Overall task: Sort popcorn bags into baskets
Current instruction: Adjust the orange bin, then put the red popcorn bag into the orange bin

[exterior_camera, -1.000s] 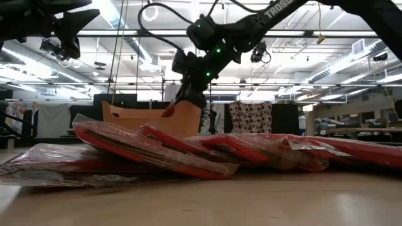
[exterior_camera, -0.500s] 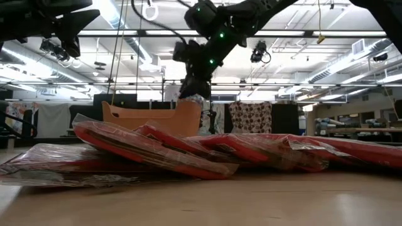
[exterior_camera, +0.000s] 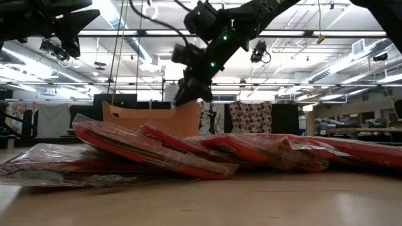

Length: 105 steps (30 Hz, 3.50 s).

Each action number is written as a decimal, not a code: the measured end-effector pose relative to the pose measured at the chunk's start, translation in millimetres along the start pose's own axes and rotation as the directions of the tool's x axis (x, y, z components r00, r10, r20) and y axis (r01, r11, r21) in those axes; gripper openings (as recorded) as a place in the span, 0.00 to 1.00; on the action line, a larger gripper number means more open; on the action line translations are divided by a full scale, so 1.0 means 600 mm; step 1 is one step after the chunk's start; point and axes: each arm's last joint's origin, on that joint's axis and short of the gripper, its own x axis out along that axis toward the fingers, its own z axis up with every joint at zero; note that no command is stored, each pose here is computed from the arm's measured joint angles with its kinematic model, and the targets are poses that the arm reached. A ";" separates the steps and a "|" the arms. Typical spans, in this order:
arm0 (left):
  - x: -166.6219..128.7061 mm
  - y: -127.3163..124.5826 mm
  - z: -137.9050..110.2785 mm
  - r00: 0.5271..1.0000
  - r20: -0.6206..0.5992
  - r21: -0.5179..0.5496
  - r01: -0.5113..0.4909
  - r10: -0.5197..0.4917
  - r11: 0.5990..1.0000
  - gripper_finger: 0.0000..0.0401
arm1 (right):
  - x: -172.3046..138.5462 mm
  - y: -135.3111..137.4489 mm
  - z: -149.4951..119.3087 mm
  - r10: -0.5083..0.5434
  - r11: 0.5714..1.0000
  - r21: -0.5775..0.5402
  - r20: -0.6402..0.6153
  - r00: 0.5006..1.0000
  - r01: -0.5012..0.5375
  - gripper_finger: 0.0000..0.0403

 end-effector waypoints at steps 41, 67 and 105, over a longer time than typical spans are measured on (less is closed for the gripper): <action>0.000 0.000 -0.002 1.000 -0.011 -0.073 -0.002 0.001 0.997 0.29 | -0.230 0.336 0.101 0.322 0.928 0.241 -0.142 0.936 -0.283 0.38; 0.000 0.000 -0.001 1.000 -0.006 -0.101 -0.001 0.000 0.995 0.29 | -0.332 0.541 0.080 0.152 0.904 0.420 -0.486 0.861 0.077 0.44; 0.000 0.002 -0.012 0.998 -0.065 -0.218 -0.022 0.008 0.976 0.29 | -0.313 0.601 0.063 0.066 0.932 0.301 -0.690 0.721 0.203 0.03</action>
